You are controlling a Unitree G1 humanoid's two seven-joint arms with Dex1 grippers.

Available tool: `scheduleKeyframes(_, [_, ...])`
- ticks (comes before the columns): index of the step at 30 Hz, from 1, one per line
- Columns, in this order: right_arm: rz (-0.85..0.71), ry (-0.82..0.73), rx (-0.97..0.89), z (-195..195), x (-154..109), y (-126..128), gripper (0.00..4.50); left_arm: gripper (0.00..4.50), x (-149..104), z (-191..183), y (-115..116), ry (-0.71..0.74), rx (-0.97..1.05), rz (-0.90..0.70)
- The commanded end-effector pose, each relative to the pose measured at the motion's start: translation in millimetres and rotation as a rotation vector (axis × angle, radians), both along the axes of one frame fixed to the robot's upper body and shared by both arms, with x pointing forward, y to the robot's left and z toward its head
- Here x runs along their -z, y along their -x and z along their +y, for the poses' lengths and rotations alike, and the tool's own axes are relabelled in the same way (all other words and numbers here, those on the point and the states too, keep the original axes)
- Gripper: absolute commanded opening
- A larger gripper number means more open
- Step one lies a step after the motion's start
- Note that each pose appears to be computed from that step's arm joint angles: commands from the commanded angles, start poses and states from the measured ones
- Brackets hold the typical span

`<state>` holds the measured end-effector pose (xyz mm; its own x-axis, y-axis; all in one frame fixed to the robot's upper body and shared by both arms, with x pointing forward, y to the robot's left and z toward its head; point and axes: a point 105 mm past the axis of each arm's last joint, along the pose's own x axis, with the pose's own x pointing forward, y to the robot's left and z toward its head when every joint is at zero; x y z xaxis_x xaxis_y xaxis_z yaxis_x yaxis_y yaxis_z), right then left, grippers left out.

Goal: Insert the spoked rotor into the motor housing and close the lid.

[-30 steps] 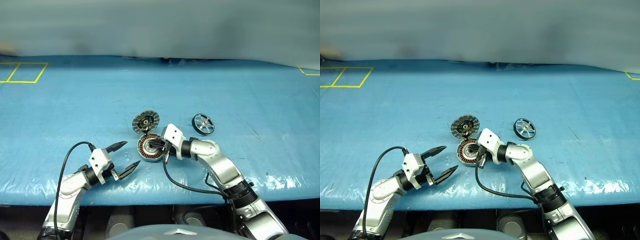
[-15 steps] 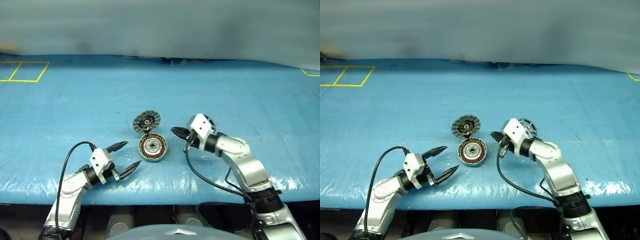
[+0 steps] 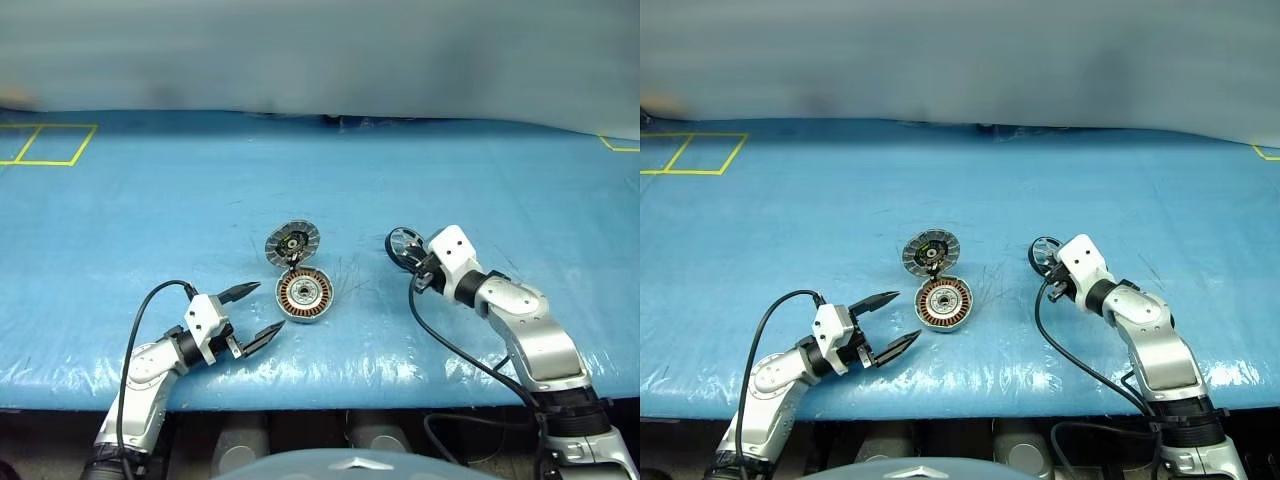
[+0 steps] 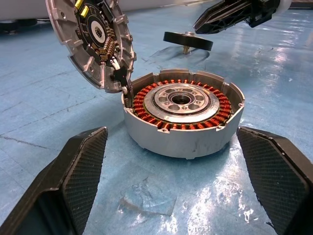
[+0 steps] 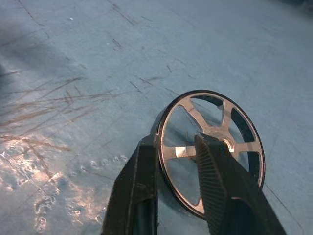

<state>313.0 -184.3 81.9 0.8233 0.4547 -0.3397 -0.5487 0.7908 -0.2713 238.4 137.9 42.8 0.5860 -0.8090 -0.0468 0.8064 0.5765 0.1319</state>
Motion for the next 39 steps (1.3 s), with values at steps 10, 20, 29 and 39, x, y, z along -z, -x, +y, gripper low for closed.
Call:
scheduleKeyframes(10, [-0.039,-0.034,0.140,-23.1,-16.1,-18.6,2.58,4.50,-3.8,-0.9,0.0,-0.003,0.003,-0.027])
scheduleKeyframes(20, [-0.063,-0.179,0.176,-28.2,-37.1,-21.5,2.58,4.50,-2.5,0.4,1.3,-0.009,0.002,-0.021])
scheduleKeyframes(29, [0.013,-0.119,0.172,-22.0,-12.8,-20.8,2.58,4.50,-1.9,1.4,1.0,-0.012,-0.005,-0.023])
scheduleKeyframes(39, [0.067,-0.089,0.204,-28.2,4.1,-15.1,2.58,4.50,0.3,1.1,2.5,-0.020,-0.006,-0.019])
